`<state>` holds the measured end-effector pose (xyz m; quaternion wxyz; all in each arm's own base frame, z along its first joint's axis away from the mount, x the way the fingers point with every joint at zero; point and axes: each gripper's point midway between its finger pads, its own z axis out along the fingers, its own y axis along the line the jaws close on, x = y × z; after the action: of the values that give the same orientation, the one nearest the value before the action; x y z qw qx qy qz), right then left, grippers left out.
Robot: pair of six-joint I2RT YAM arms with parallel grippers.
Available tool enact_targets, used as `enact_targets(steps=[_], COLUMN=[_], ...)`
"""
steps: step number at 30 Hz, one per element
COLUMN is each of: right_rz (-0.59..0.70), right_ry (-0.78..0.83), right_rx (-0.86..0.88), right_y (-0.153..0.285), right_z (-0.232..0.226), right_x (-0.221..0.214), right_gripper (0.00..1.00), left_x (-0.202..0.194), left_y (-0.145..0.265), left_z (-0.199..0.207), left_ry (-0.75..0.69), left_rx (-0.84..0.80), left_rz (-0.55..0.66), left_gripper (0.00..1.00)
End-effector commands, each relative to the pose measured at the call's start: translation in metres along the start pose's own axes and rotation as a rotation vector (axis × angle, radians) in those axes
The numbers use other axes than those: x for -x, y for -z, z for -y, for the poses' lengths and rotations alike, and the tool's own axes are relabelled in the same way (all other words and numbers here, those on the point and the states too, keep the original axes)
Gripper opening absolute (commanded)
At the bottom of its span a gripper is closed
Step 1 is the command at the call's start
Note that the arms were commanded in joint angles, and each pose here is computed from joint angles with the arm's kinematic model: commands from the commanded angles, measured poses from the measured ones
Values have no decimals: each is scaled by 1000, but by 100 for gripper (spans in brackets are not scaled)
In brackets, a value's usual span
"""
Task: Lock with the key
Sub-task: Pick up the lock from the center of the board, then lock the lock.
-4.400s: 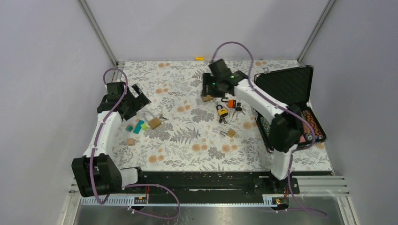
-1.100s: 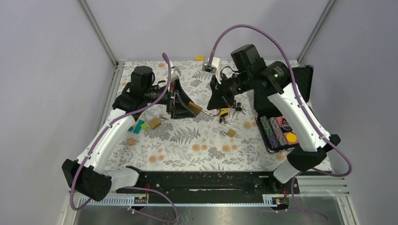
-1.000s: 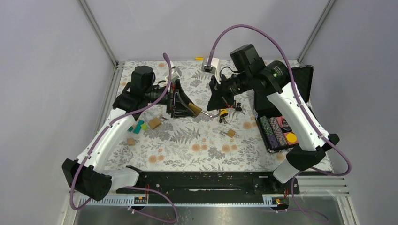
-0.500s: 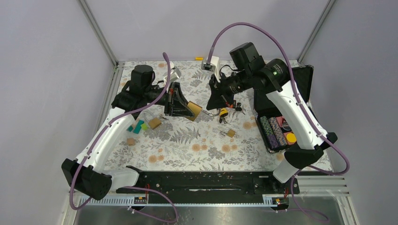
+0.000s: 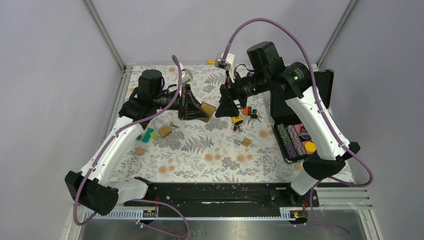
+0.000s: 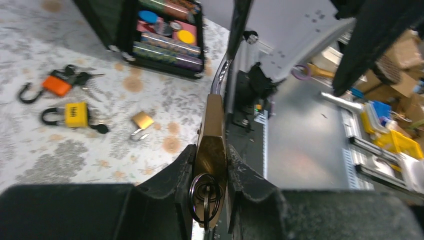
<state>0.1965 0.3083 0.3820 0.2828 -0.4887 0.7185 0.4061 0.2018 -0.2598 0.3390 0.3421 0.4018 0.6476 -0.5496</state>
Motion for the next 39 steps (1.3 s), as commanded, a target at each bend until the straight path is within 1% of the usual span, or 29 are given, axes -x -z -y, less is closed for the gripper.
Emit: enact_targets(steps=[1, 4, 8, 10, 14, 17, 21, 24, 27, 31, 35, 37, 39], right_rz=[145, 198, 279, 301, 328, 339, 347, 365, 397, 490, 594, 636, 669], right_ry=[74, 79, 78, 70, 57, 16, -26, -66, -99, -109, -133, -155, -145], right_rx=[-29, -62, -96, -72, 0, 1, -3, -53, -105, -127, -143, -178, -194], right_y=[17, 23, 28, 30, 28, 24, 18, 16, 17, 32, 50, 56, 62], right_z=[-13, -11, -9, -14, -25, -22, -17, -5, 6, 9, 12, 18, 19], right_x=[34, 40, 52, 53, 58, 58, 58, 60, 65, 77, 83, 84, 85], right_gripper=[75, 78, 80, 80, 79, 78, 77, 76, 74, 74, 77, 79, 82], left_x=[51, 64, 80, 87, 99, 109, 131, 145, 151, 152, 154, 154, 153], left_y=[16, 26, 37, 40, 45, 50, 62, 69, 70, 72, 75, 74, 73], left_z=[-2, -3, 3, 7, 17, 23, 34, 43, 55, 58, 61, 65, 70], left_ry=[-203, -236, -268, -279, -301, -308, -313, -279, -276, -276, -277, -280, -286], left_rx=[170, 238, 286, 298, 294, 311, 334, 327, 285, 292, 287, 270, 245], left_rz=[172, 231, 306, 341, 389, 433, 545, 628, 639, 646, 652, 647, 639], left_gripper=[0, 0, 0, 0, 0, 0, 0, 0, 0, 0, 0, 0, 0])
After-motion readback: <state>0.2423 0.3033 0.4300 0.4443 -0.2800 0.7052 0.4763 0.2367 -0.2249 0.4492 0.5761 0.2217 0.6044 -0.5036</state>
